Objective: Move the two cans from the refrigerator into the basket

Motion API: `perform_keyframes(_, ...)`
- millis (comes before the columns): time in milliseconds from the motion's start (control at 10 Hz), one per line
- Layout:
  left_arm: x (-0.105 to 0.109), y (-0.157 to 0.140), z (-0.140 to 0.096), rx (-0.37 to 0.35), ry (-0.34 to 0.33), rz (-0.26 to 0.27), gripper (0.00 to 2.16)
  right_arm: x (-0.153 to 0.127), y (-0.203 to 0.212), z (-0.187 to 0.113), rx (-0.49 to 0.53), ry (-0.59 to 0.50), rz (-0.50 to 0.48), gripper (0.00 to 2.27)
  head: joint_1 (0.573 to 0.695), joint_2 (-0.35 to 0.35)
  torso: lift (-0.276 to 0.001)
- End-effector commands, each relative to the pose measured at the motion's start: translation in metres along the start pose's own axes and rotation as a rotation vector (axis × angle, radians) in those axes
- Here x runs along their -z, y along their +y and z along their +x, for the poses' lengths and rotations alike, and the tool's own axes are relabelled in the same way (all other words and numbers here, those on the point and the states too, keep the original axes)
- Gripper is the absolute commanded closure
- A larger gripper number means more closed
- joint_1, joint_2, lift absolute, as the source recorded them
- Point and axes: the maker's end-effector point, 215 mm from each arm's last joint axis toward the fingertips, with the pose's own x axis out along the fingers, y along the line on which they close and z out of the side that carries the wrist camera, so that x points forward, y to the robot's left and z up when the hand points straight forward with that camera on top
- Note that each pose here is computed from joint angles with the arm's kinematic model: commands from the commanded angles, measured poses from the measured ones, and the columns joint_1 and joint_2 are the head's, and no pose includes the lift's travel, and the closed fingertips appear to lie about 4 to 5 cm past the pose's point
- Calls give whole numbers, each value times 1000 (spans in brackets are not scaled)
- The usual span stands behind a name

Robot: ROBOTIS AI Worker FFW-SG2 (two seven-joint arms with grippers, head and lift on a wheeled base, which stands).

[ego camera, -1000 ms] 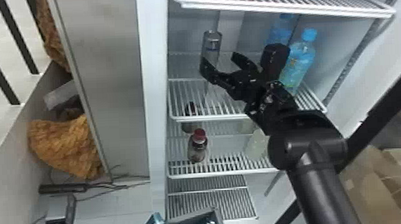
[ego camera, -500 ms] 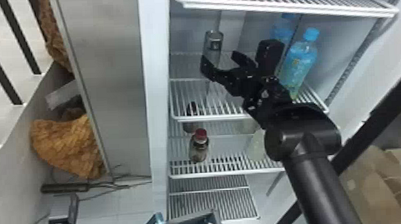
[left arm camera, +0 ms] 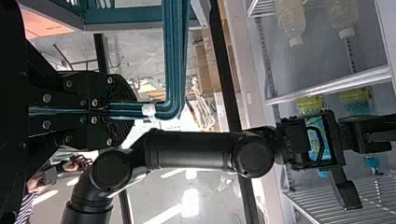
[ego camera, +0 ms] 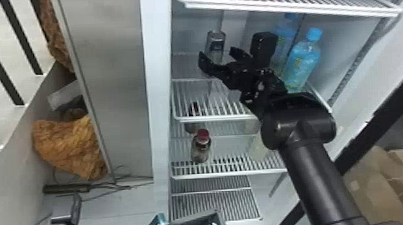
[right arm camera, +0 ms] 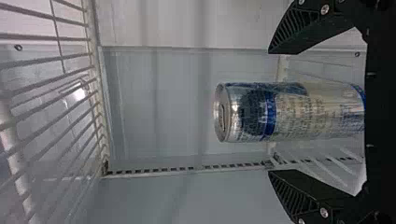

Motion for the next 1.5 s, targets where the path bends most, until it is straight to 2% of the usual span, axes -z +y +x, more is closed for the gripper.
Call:
perform_keyframes(0, 2, 0, 0, 1, 6, -5, 1197, 3, 2, 5, -3, 12, -5, 125, 695, -171, -35)
perform_keyframes(400, 1, 0, 1, 1, 6, -2, 1197, 1, -2, 16, 13, 25, -26, 128, 695, -164, -35)
perform_keyframes(500, 1, -1, 1, 2, 7, 0, 1197, 3, -2, 16, 13, 28, -26, 203, 695, -164, -35)
perform_keyframes(600, 1, 0, 1, 2, 7, -2, 1197, 7, -4, 17, 14, 40, -16, 493, 695, -164, -35)
perform_keyframes(700, 0, -1, 1, 3, 5, -2, 1197, 12, -4, 17, 13, 50, -5, 881, 695, -164, -35)
perform_keyframes(900, 1, -2, 1, 6, 7, 0, 1197, 10, -3, 16, 13, 47, -12, 1173, 695, -165, -35)
perform_keyframes(1100, 0, -2, 1, 5, 8, 3, 1197, 5, -4, 14, 15, 35, -16, 1230, 695, -165, -35)
perform_keyframes(1400, 0, -1, 1, 5, 8, 0, 1197, -9, -4, -8, 26, -6, -17, 1230, 695, -170, -35)
